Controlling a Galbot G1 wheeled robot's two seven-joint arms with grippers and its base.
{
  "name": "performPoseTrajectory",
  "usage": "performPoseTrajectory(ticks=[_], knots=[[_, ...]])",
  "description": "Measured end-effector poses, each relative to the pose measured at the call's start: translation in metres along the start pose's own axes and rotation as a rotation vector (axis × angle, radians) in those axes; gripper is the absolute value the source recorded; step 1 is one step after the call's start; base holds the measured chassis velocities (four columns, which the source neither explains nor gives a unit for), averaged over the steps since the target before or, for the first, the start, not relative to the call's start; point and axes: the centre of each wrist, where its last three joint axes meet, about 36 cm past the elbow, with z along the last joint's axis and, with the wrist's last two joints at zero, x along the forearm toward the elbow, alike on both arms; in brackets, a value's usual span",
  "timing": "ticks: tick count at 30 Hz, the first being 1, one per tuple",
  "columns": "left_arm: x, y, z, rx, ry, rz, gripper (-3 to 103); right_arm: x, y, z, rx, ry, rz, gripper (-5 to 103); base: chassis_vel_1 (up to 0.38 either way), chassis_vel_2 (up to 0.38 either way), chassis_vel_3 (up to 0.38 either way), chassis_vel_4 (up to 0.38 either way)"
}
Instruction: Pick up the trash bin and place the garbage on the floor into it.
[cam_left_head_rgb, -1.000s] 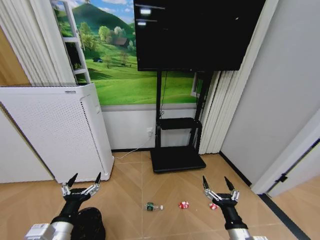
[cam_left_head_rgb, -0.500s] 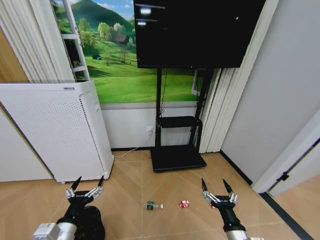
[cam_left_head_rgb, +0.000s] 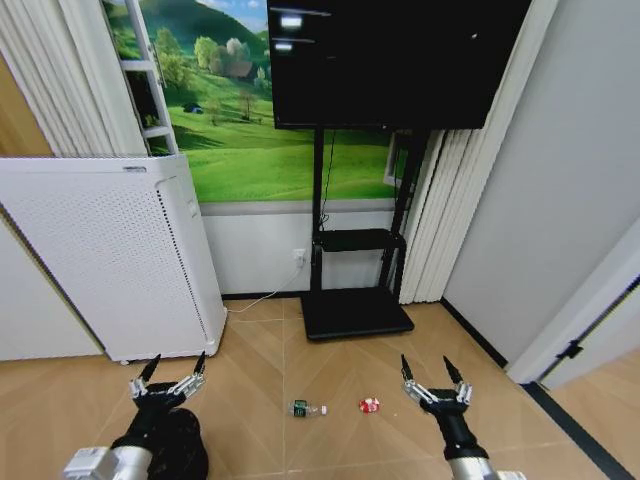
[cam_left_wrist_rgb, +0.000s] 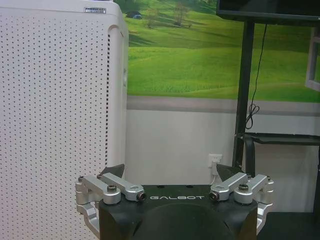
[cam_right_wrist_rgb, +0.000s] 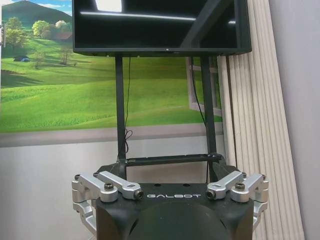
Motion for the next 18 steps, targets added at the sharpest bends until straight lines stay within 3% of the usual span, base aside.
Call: performPoseTrajectory(ticks=[18], knots=[[-0.0007,-0.0011,0.0016,0.000,0.001,0.001,100,0.0014,0.0054,0.0043,0.004,0.015,-0.018,100,0.000,0.000,0.000,0.000]])
